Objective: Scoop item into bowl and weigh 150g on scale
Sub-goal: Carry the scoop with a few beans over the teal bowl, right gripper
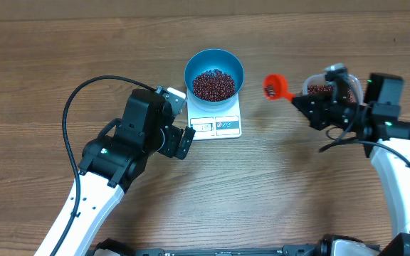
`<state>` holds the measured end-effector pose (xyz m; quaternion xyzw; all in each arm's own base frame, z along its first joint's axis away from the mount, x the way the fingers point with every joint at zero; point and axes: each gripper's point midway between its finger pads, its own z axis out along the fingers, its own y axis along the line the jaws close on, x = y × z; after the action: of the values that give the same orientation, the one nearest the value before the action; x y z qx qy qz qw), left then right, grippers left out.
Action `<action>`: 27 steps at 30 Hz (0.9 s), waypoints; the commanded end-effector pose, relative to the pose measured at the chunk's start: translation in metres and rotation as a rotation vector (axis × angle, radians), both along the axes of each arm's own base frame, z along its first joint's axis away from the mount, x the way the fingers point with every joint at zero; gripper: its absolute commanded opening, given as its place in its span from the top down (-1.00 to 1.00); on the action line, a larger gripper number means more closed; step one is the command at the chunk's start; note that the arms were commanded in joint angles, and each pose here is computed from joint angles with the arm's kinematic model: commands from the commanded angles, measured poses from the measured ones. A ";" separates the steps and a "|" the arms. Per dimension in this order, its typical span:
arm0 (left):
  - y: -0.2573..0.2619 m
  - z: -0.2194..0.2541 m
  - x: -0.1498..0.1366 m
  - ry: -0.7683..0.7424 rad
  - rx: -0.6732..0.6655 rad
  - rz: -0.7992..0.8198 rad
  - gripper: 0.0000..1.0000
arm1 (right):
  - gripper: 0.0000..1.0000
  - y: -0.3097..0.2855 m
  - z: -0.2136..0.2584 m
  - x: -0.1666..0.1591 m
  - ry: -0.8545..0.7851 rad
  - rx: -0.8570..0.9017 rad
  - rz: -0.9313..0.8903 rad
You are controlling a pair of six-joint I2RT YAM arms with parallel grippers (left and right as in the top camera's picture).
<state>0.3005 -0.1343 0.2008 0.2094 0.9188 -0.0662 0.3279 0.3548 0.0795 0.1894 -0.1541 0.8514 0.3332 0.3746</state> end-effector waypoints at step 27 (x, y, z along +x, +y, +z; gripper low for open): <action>0.001 -0.003 0.001 0.006 0.003 0.011 -0.99 | 0.92 0.089 -0.015 0.043 -0.214 -0.067 0.194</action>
<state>0.3005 -0.1343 0.2008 0.2092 0.9189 -0.0662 0.3279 0.3887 0.1670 0.1782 -0.2473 0.8043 0.3607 0.4023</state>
